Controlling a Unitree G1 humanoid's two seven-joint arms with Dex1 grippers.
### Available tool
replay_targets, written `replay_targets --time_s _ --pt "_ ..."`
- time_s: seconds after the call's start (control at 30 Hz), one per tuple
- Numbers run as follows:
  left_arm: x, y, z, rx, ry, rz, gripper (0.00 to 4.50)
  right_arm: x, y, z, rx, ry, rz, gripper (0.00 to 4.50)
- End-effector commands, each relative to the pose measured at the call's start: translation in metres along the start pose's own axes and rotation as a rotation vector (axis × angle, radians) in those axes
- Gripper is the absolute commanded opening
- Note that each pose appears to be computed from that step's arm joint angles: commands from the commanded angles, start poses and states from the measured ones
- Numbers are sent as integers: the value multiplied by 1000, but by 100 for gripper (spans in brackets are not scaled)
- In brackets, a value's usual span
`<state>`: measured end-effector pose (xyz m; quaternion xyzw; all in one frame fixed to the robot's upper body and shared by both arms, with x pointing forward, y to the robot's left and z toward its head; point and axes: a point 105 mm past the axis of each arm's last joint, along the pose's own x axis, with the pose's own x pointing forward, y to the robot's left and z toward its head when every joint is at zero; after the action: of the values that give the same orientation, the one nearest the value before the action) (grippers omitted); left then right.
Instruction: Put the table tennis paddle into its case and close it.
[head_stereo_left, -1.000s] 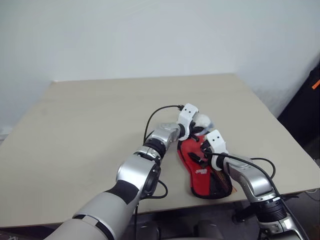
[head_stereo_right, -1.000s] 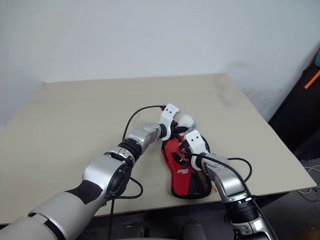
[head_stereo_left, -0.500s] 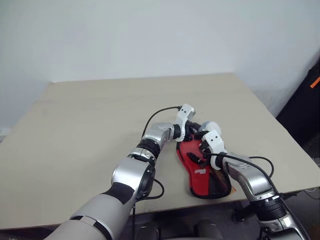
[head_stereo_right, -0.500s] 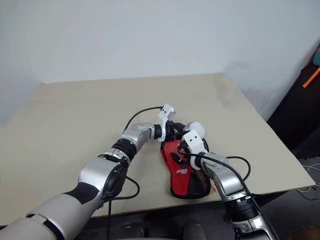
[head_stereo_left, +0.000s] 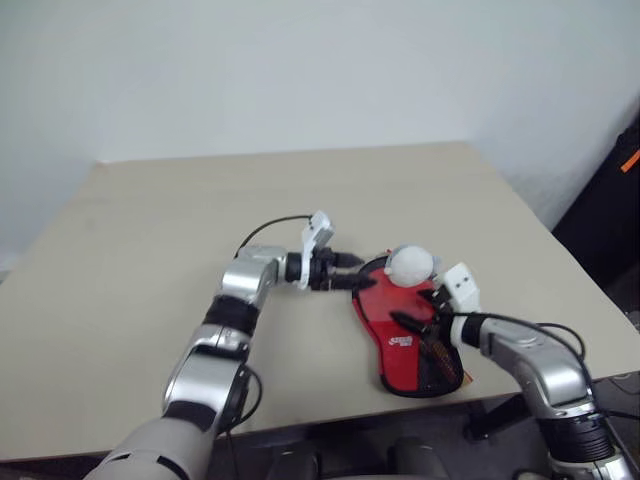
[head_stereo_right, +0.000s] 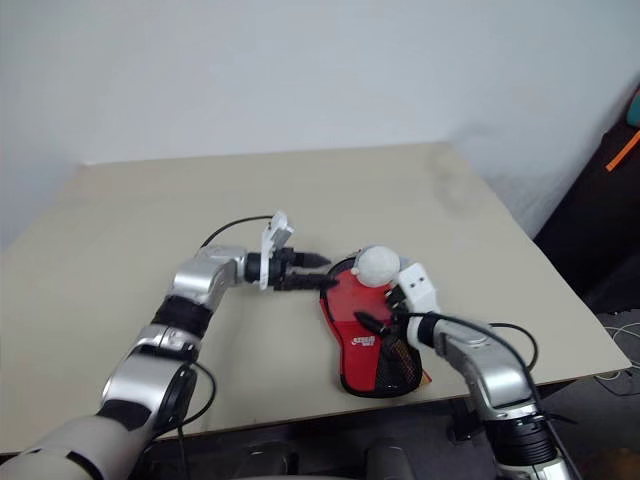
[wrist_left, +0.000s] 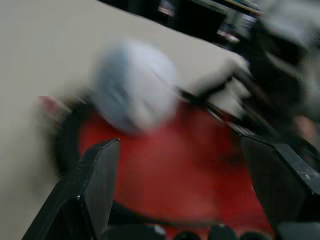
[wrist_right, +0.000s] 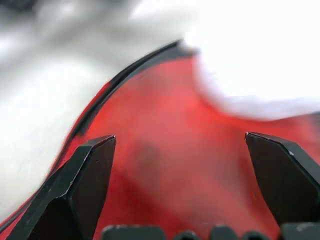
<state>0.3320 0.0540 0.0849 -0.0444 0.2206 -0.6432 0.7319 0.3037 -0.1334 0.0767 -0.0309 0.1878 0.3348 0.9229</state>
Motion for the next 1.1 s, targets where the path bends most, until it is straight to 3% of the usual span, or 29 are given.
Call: replay_targets --time_s 0.03,0.27,0.4,0.63,1.1 --pt "17 -23 15 69 -14 -64 400 -1 -6 25 -34 -85 -12 450" --pt "50 -36 16 8 -66 -81 400 9 -14 35 -23 -114 -34 450" --pt "59 -35 3 29 -8 -62 400 19 -28 31 -36 -78 -106 450" --pt "59 -22 -24 77 81 14 400 47 -32 32 -22 -44 -137 450" --pt "61 -8 -34 101 91 95 400 58 -30 36 112 -100 -127 450"
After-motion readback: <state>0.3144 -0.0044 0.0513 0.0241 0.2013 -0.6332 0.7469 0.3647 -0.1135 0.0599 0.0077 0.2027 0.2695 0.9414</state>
